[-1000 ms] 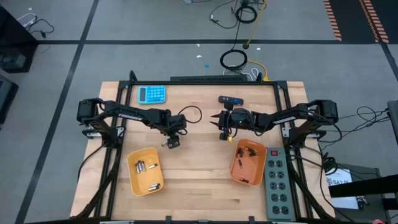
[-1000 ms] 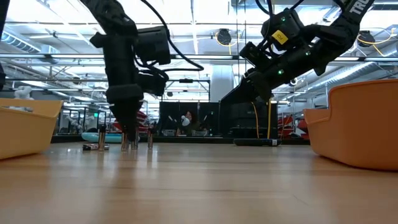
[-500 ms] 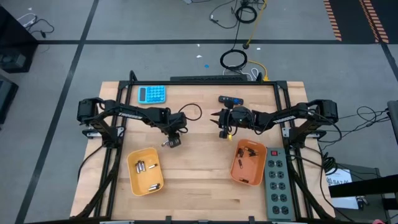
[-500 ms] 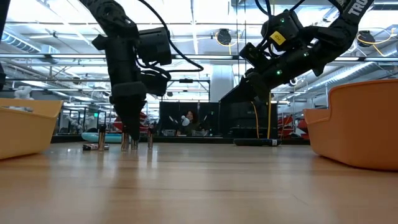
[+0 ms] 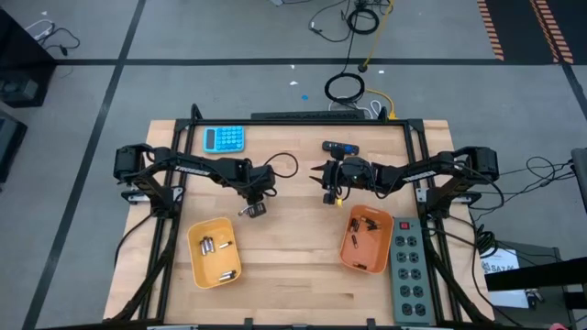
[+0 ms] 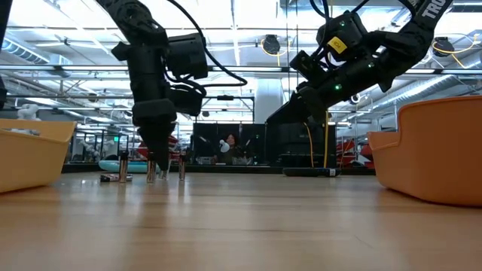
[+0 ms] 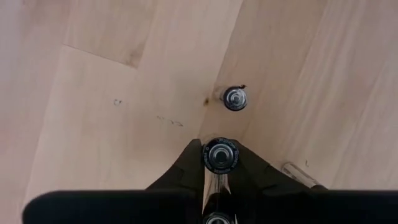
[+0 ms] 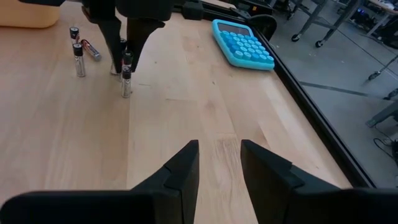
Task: Sort batteries
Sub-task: Put the silver battery into the yellow bin
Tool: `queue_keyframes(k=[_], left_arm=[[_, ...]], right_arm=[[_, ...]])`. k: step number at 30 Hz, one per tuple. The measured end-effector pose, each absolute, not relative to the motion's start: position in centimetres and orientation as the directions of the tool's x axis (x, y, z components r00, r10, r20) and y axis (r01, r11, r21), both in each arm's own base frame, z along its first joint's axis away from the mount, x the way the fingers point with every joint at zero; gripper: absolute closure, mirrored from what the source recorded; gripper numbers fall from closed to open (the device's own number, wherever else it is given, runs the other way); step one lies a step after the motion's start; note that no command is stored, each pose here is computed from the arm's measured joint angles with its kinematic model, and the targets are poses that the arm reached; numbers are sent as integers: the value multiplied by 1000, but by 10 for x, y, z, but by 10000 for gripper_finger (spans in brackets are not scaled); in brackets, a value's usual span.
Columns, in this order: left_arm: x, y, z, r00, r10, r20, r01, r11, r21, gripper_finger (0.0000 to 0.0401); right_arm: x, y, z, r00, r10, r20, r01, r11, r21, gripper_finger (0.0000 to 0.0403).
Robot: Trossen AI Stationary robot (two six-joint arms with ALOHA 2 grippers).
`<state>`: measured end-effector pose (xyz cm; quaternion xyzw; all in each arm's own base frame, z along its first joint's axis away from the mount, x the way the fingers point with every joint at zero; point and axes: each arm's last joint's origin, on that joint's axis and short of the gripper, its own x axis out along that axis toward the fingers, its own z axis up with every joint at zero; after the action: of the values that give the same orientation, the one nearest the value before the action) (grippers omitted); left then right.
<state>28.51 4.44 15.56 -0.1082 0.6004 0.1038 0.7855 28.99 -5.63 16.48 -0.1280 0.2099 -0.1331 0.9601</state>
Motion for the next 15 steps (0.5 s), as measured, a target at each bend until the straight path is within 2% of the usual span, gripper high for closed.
queue_keyframes(k=[15], left_arm=[[285, 45, 156, 255, 55, -965, -274, 962, -17, 351]], right_arm=[[290, -56, 165, 876, -310, -369, 204, 933, -297, 294]])
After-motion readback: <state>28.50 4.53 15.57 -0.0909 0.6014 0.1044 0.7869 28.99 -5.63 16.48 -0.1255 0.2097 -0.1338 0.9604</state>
